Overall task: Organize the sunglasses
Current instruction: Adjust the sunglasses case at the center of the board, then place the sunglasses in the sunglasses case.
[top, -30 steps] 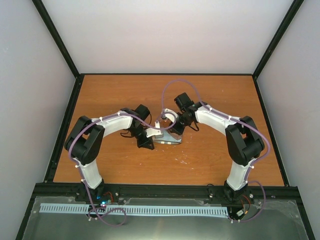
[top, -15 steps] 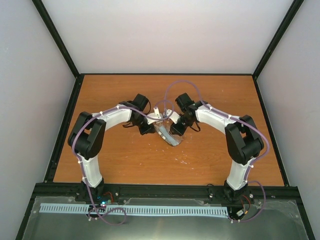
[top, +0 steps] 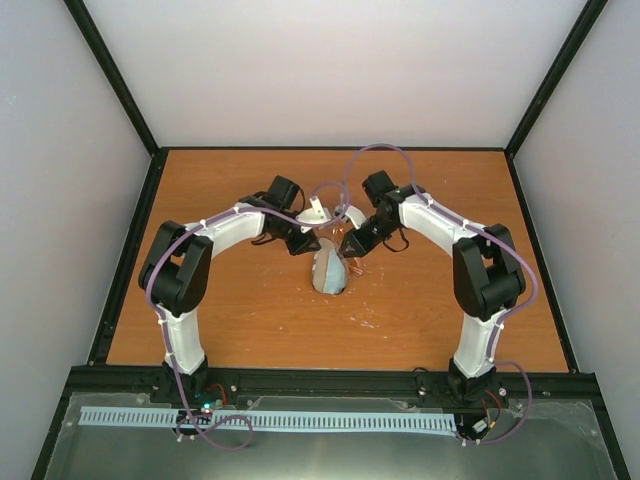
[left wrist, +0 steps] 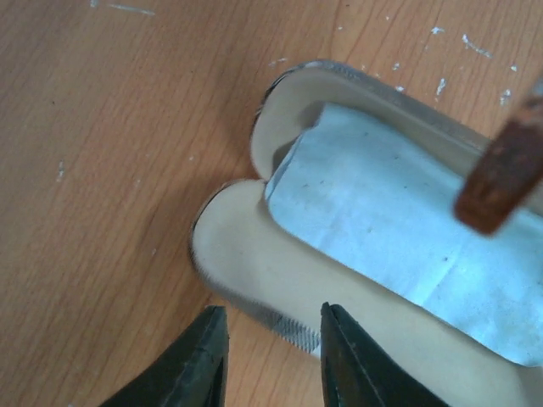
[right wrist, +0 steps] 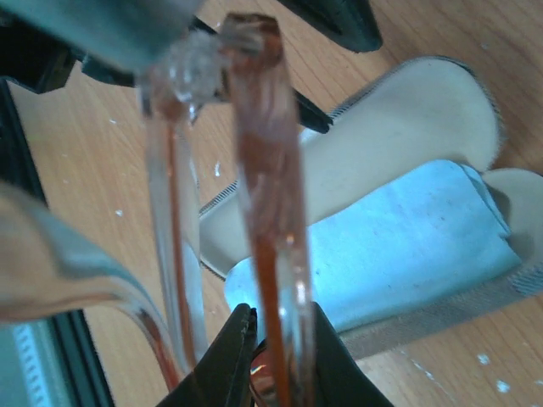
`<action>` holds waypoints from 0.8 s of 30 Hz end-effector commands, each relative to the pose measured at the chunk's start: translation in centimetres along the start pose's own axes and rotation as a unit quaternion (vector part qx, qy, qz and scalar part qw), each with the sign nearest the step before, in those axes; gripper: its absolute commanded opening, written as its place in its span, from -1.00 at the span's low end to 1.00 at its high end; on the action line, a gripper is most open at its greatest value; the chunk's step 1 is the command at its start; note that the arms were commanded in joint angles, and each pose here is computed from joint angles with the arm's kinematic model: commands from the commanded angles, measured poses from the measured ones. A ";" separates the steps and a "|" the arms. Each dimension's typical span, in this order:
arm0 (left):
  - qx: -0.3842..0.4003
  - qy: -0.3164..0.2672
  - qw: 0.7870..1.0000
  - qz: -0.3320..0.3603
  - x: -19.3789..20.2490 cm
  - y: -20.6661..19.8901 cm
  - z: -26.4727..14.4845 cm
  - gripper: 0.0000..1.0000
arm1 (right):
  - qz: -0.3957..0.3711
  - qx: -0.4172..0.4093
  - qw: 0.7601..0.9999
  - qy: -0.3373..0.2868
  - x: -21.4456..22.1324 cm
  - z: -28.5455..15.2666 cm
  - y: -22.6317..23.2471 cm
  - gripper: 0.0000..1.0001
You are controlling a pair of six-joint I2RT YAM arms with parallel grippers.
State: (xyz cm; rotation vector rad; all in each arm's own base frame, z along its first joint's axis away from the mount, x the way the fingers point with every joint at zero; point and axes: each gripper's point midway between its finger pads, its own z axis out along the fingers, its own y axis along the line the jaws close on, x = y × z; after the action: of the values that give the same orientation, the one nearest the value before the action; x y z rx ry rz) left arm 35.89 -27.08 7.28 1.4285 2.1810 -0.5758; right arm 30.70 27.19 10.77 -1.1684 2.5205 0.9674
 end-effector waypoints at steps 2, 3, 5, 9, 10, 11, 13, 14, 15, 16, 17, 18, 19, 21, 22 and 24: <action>-0.029 -0.019 0.999 -0.022 -0.2 1.3 -1.2 -0.11 | 0.080 -0.084 0.993 -0.006 -0.6 -0.2 2.3 -0.92; -0.033 -0.025 0.999 -0.023 -0.2 1.4 -1.5 -0.06 | 0.087 -0.088 0.992 -0.009 -0.6 -0.2 2.5 -0.93; -0.041 -0.036 0.998 -0.023 -0.2 1.5 -2.3 0.07 | 0.101 -0.086 0.991 -0.014 -0.5 -0.2 2.4 -0.94; -0.064 -0.065 0.995 -0.040 -0.8 2.1 -4.5 0.25 | 0.138 -0.078 0.987 -0.021 -0.7 -0.4 2.3 -0.94; -0.075 -0.080 0.993 -0.048 -1.2 2.6 -5.4 0.26 | 0.149 -0.074 0.986 -0.023 -0.8 -0.4 2.2 -0.94; -0.083 -0.092 0.990 -0.060 -1.2 3.1 -6.2 0.25 | 0.161 -0.069 0.984 -0.026 -0.8 -0.5 2.1 -0.95; -0.097 -0.117 0.985 -0.087 -1.2 4.2 -8.1 0.19 | 0.191 -0.065 0.979 -0.039 -1.0 -0.5 2.0 -0.94; -0.104 -0.124 0.981 -0.102 -1.0 4.8 -8.9 0.11 | 0.207 -0.063 0.975 -0.050 -1.2 -0.5 1.8 -0.95; -0.108 -0.131 0.979 -0.115 -0.6 5.3 -9.5 0.05 | 0.228 -0.055 0.970 -0.058 -1.2 -0.5 1.5 -0.94; -0.113 -0.135 0.976 -0.126 -0.3 5.8 -10.1 -0.01 | 0.246 -0.050 0.966 -0.067 -1.3 -0.5 1.2 -0.94; -0.116 -0.137 0.974 -0.137 0.1 6.4 -10.5 -0.04 | 0.262 -0.041 0.961 -0.075 -1.3 -0.5 0.9 -0.94; -0.117 -0.138 0.973 -0.144 0.5 6.7 -10.8 -0.05 | 0.286 -0.032 0.954 -0.080 -1.3 -0.4 0.5 -0.94; -0.118 -0.137 0.972 -0.152 0.9 7.0 -11.0 -0.06 | 0.294 -0.029 0.951 -0.086 -1.4 -0.4 0.4 -0.94; -0.118 -0.137 0.970 -0.165 1.6 7.5 -11.1 -0.07 | 0.312 -0.021 0.946 -0.090 -1.3 -0.1 -0.1 -0.94; -0.117 -0.138 0.969 -0.167 1.8 7.5 -11.2 -0.06 | 0.315 -0.019 0.945 -0.089 -1.3 0.2 -0.2 -0.94; -0.117 -0.140 0.969 -0.168 2.0 7.6 -11.1 -0.07 | 0.325 -0.018 0.942 -0.085 -1.3 0.7 -0.5 -0.94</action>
State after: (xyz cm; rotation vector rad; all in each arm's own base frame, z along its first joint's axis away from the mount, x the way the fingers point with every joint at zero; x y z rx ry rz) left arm 40.84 -16.14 14.19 0.8382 2.1881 -0.5115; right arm 30.44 27.65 10.38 -0.3554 2.8032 1.1947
